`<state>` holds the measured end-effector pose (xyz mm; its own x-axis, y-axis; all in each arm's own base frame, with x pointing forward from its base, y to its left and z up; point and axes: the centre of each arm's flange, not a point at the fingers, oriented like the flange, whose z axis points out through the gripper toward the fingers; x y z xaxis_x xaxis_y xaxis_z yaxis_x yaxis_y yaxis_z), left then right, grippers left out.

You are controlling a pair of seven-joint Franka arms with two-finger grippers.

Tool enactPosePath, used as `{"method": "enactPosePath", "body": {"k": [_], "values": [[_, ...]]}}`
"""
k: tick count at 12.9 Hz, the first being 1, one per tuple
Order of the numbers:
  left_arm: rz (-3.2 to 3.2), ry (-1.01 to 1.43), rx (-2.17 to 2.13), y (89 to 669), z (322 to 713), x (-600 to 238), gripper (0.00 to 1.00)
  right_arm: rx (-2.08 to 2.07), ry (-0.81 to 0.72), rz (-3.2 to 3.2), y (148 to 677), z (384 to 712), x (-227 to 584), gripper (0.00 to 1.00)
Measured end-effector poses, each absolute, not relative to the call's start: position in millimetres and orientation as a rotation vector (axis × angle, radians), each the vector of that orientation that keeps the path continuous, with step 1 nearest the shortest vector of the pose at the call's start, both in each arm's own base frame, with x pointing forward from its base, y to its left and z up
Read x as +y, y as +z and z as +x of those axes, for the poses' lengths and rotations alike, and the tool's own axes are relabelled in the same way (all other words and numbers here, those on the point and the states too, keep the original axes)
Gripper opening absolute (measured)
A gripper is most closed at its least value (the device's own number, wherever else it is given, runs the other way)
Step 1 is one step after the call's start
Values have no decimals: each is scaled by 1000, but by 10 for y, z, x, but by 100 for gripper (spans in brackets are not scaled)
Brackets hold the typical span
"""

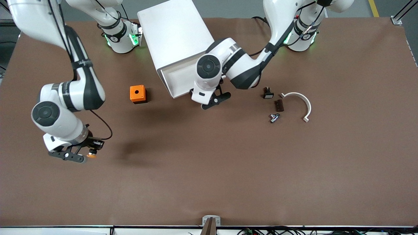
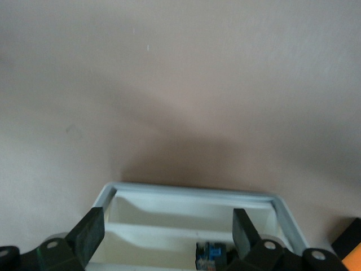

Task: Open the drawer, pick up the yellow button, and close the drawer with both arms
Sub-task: 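Lift the yellow button out and carry it across the table, then push the drawer shut with the left gripper while the right gripper lowers the button, then open the right gripper on the button while the left gripper withdraws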

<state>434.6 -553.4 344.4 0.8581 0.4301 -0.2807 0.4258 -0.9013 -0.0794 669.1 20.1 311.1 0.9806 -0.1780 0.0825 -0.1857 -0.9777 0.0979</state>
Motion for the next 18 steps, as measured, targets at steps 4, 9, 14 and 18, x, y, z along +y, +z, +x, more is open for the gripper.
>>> {"method": "enactPosePath", "body": {"k": [4, 9, 14, 18], "values": [[-2958, 533, -667, 3486, 3814, -5827, 100, -76, 107, 3122, 2412, 6744, -416, 33], [-2944, 563, -648, 3458, 3593, -5932, 100, 50, 100, 3126, 2125, 6732, -540, 33], [-2916, 579, -619, 3324, 3485, -5961, 100, 81, 88, 3127, 2040, 6716, -596, 37], [-2881, 524, -775, 3302, 3902, -5712, 100, 93, 93, 3132, 2051, 6729, -546, 61]]}}
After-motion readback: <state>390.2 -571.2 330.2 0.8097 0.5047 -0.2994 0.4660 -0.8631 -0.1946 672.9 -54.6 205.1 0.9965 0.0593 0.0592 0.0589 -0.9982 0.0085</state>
